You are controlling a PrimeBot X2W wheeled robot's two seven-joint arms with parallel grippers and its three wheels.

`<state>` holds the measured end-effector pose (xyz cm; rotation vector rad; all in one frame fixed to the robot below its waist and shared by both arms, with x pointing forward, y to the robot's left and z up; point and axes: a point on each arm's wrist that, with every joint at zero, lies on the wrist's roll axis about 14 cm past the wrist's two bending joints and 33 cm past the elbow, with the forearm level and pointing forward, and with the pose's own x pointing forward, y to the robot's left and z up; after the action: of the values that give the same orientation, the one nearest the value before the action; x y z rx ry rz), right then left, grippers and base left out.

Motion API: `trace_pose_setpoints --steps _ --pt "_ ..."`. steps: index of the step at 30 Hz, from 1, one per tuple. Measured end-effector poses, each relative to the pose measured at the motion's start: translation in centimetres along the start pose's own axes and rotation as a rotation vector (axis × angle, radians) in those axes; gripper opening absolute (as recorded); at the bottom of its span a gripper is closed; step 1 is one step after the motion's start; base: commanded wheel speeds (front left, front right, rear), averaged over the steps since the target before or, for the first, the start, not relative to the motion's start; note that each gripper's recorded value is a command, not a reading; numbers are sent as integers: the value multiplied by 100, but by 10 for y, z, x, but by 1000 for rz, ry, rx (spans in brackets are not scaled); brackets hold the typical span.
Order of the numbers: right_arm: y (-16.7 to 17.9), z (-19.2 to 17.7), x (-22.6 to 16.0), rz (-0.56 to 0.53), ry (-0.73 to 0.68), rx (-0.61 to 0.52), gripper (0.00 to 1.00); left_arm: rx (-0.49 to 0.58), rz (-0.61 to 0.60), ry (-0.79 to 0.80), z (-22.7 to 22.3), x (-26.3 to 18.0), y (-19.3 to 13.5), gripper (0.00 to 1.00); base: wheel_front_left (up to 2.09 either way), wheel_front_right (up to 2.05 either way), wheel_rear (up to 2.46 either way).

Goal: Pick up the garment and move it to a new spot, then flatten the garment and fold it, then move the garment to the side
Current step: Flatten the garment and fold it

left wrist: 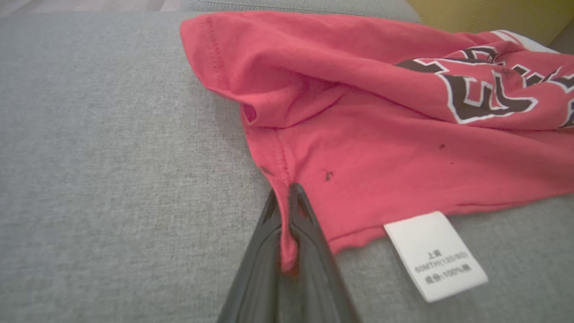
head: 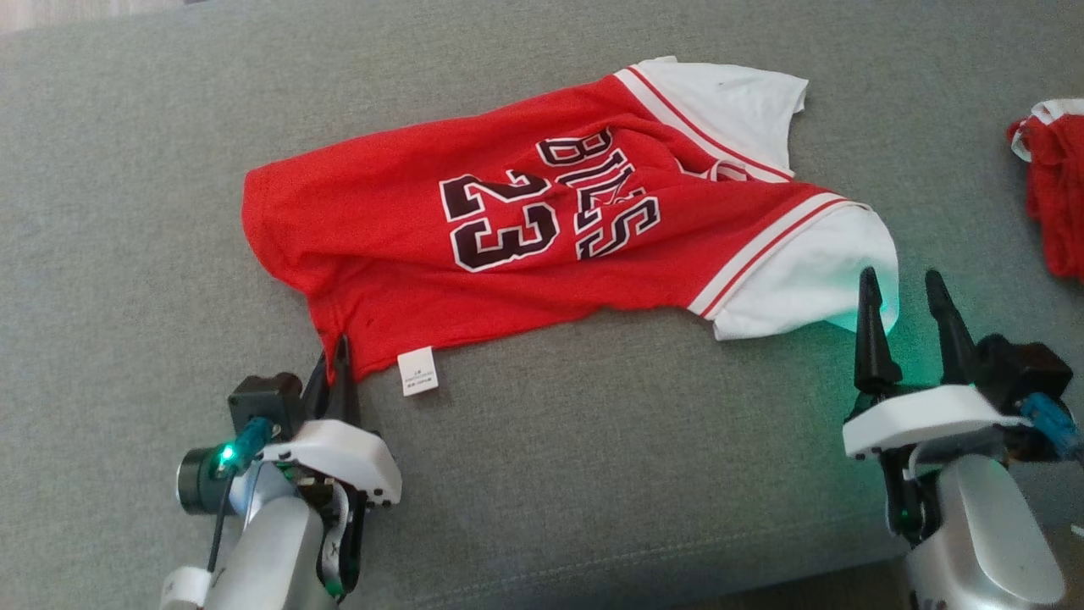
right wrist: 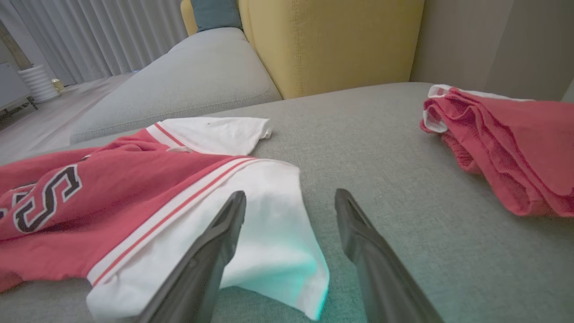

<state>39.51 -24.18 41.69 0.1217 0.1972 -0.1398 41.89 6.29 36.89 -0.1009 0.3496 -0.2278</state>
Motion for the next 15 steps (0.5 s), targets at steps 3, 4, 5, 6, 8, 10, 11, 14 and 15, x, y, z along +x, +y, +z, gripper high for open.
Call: trace_pose_setpoints --steps 3,4,5,6,8,10,11,14,15 --pt "-2 -11 -3 -6 35 1 100 -1 4 -2 1 -1 1 0 0 0 0" --pt "-2 -15 -3 -6 46 1 100 -2 5 -2 0 -2 2 0 0 0 0" --pt "-2 -19 -4 -7 59 -4 100 -4 5 0 -1 -3 2 0 0 0 0" --pt "-2 -22 -5 -8 70 -9 100 -4 5 1 -2 -3 2 0 0 0 0" --pt "-3 -30 -7 -8 98 -20 100 -6 5 -2 -1 -3 2 0 0 0 0" --pt "-3 -40 -9 -9 131 -25 100 -2 4 -5 0 -3 2 0 0 0 0" --pt "-3 -44 -10 -7 143 -29 100 0 3 -6 0 -3 2 0 0 0 0" --pt "-4 -50 -11 -12 163 -29 100 -1 -1 -8 0 -4 2 0 0 0 0" --pt "-5 -50 -11 -15 163 -30 100 -1 -1 -8 0 -4 2 0 0 0 0"
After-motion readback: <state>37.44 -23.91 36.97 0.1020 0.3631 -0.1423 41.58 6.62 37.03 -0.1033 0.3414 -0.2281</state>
